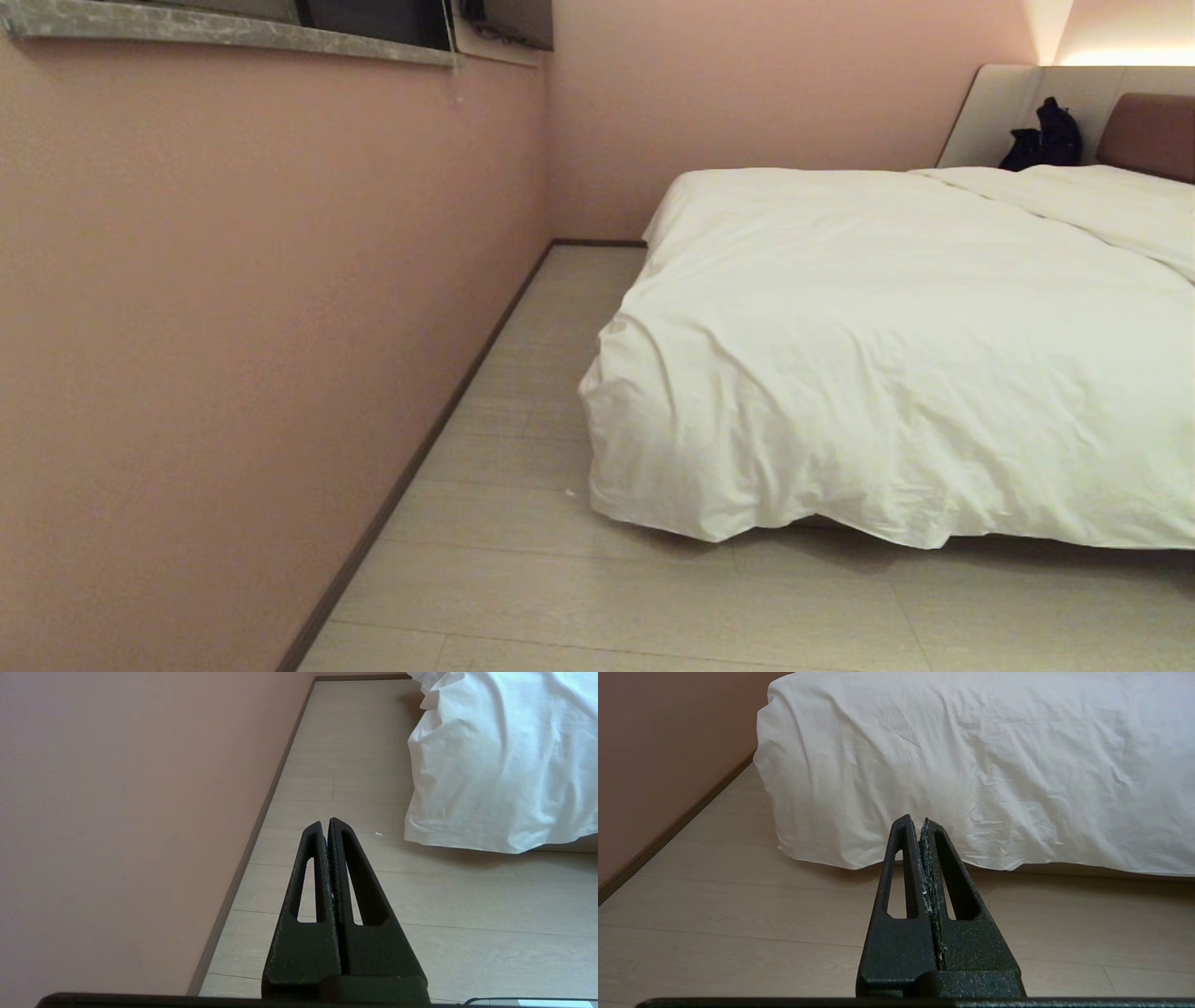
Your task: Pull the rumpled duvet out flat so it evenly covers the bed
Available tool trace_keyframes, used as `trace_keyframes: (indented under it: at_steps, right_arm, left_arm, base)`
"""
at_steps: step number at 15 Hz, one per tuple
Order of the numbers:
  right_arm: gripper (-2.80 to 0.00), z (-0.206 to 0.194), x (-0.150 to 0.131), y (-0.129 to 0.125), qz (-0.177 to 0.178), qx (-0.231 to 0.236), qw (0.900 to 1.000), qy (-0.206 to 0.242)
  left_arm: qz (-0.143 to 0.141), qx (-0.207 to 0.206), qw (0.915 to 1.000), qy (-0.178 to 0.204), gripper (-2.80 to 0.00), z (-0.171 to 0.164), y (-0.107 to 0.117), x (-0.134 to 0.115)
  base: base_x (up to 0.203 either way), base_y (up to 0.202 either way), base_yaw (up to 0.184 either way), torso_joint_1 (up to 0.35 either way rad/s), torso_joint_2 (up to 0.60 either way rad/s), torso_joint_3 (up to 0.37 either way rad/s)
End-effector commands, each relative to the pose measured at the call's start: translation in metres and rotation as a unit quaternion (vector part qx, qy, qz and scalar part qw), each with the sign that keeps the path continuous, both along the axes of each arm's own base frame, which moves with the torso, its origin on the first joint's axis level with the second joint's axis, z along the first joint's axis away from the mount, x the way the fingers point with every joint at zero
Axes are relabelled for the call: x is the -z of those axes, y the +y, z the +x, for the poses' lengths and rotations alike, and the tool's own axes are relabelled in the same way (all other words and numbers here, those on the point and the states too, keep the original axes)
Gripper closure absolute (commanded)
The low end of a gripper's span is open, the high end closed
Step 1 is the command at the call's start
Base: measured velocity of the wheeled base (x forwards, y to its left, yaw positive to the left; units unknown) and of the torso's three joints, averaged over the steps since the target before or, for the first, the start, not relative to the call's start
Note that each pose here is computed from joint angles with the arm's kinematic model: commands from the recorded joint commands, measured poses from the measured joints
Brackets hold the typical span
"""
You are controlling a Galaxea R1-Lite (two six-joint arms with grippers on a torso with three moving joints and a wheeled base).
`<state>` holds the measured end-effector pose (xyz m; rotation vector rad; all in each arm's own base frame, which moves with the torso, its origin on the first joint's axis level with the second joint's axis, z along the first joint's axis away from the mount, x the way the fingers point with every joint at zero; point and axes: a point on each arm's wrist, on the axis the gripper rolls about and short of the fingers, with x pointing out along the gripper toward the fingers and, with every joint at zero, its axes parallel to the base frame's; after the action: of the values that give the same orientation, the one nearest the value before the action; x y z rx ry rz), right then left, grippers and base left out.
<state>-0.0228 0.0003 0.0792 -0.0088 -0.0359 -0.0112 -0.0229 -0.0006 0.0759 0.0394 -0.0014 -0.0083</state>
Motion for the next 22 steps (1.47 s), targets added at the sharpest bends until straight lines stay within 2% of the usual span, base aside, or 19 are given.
trace_keyframes:
  at_steps: [1,22]
  right_arm:
    - [0.00,0.0000,0.0000,0.0000,0.000,0.000,1.000,0.000]
    - [0.00,0.0000,0.0000,0.0000,-0.001,0.001,1.000,0.000]
  left_arm:
    - [0.001,0.000,1.0000,0.000,0.00,0.0000,0.0000,0.0000]
    - [0.000,0.000,1.0000,0.000,0.00,0.0000,0.0000,0.0000]
  base:
    - [0.000,0.000,0.000,0.000,0.00,0.000]
    - [0.000,0.000,0.000,0.000,0.00,0.000]
